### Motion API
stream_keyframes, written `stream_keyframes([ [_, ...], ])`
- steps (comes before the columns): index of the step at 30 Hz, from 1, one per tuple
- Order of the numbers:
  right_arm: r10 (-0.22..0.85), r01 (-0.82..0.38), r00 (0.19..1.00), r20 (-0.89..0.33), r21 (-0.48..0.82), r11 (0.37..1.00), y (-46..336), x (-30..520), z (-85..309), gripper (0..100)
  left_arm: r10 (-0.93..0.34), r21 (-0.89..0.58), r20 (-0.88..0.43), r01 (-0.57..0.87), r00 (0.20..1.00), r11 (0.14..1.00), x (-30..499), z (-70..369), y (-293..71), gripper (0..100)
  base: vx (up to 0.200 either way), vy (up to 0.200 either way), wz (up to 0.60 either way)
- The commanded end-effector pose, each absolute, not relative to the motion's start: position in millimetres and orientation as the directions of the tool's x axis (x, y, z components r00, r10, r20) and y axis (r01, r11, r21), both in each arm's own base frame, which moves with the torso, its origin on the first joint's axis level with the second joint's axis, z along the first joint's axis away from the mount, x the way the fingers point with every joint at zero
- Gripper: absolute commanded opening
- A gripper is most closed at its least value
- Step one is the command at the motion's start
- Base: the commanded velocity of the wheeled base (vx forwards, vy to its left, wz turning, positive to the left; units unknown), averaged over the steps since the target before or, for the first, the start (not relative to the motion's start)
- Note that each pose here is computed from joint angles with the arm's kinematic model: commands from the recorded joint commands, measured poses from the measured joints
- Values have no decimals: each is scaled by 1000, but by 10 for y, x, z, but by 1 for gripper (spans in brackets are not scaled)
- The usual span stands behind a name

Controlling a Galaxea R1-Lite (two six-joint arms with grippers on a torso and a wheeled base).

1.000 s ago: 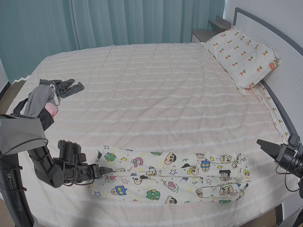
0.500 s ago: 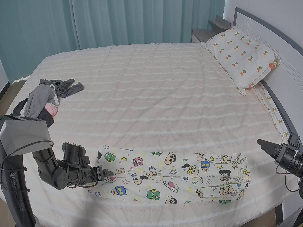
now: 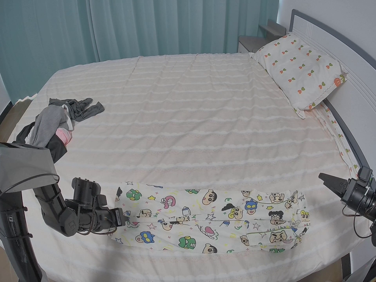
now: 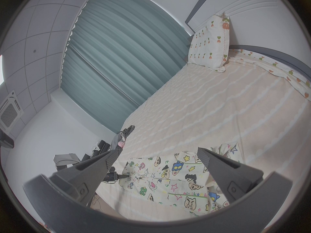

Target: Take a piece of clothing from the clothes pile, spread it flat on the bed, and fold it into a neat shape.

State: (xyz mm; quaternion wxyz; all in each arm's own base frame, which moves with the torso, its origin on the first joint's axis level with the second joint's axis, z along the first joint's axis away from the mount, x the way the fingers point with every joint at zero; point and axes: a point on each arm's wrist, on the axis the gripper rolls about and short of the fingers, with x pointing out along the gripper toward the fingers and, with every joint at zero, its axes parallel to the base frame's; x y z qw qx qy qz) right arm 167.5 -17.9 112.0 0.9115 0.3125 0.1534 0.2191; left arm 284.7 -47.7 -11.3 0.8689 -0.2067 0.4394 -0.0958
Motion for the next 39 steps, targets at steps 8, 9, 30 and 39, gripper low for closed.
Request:
stream_keyframes([
  [8,496,-292,854,-156,645,706,-172,1642,1088,100,-309,-481,-681,-88,664,872,2762,110,-89,0,0,0,0],
  [9,496,-293,854,-155,644,707,-172,1642,1089,100,-308,-487,-677,-93,668,869,2750,126,-53,0,0,0,0],
  [30,496,-292,854,-156,646,706,-172,1642,1088,100,-130,-651,-520,-294,844,700,2227,453,1350,0,0,0,0],
  [39,496,-293,854,-155,645,706,-172,1640,1090,100,11,-692,-463,-369,886,621,2063,517,1930,0,0,0,0],
])
